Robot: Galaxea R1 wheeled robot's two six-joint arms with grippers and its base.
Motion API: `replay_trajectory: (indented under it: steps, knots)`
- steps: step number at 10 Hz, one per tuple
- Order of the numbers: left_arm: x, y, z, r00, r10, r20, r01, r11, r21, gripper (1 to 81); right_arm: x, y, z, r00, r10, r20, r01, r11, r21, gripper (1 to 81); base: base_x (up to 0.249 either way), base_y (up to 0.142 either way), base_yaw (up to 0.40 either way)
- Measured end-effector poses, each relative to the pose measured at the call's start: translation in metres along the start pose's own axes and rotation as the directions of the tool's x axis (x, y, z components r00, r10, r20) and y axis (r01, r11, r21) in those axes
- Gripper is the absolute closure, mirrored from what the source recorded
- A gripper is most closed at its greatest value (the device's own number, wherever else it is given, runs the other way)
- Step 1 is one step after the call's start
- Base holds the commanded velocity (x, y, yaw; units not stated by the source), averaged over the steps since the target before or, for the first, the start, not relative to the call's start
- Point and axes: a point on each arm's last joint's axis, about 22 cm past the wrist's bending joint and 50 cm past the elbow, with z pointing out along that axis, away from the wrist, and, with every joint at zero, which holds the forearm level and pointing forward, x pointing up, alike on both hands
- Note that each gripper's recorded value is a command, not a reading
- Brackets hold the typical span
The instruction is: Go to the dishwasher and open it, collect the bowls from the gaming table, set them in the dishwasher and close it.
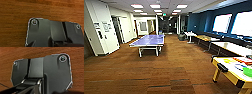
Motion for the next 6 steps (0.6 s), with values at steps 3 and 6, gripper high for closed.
replay_trajectory:
  steps: [3,6]
  knots:
    - [-0.0002,0.0000,0.0000,1.0000,0.001,0.000,-0.001,1.0000,0.000,1.0,0.0000,0.0000,0.0000,1.0000,0.000,0.000,0.000,1.0000,0.000,1.0,0.000,0.000,-0.028]
    - [-0.0002,-0.0009,-0.0002,1.0000,0.001,0.000,-0.001,1.0000,0.001,1.0,0.0000,0.0000,0.0000,1.0000,0.001,-0.001,-0.001,1.0000,0.000,1.0,0.000,0.000,-0.256]
